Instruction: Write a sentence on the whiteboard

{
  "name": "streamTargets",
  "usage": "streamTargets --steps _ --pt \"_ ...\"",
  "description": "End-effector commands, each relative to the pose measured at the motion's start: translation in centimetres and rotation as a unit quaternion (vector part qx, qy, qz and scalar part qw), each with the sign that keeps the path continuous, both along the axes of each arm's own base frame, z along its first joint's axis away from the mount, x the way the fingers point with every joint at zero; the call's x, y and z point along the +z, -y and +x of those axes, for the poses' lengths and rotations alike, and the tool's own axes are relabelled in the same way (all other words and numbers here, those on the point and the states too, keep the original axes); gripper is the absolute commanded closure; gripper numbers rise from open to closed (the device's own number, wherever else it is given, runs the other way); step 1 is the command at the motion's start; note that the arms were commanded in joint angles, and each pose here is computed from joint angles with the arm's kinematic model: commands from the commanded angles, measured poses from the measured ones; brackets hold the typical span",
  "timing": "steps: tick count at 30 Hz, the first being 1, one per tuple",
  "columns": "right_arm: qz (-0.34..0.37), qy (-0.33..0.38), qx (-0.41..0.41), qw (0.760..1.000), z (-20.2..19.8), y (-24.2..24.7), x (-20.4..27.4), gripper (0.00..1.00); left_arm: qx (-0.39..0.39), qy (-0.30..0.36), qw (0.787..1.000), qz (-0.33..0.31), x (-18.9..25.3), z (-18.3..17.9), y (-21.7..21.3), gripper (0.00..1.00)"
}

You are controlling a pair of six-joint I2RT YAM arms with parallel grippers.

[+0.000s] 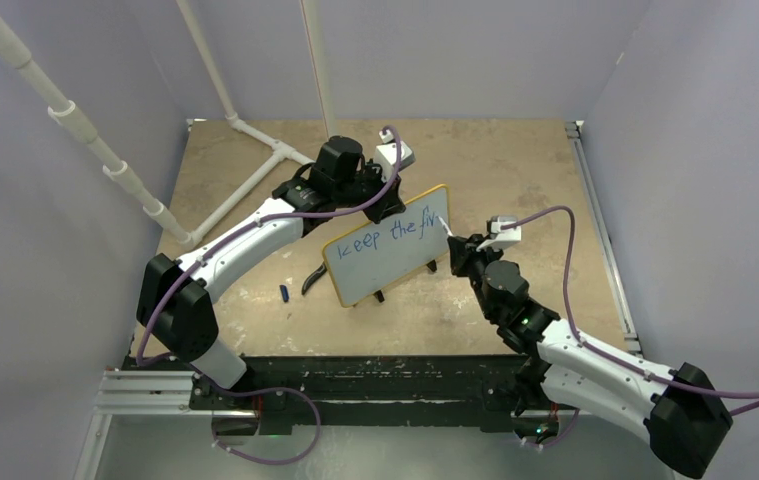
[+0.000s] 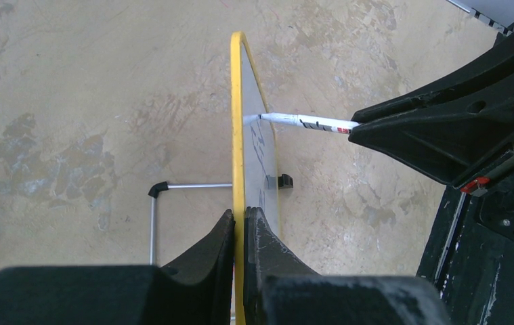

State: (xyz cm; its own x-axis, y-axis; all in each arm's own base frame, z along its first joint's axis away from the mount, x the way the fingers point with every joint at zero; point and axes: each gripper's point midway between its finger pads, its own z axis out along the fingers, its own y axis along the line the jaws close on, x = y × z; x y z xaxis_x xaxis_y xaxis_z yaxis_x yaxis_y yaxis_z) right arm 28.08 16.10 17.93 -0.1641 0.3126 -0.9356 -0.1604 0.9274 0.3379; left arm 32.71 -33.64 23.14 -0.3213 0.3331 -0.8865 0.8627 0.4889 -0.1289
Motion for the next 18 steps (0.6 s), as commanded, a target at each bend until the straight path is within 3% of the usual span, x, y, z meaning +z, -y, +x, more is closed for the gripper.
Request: streamTargets --steps 1,18 --pt "0.017 0.022 -0.024 0.999 0.5 0.6 1.7 1.0 -0.018 0.009 1.0 -0.006 0.4 -0.4 0.5 1.0" --pt "0.018 0.05 -0.01 0.999 0.5 0.2 3.4 1.0 -0.018 0.009 1.0 -0.007 0.4 -0.4 0.5 1.0"
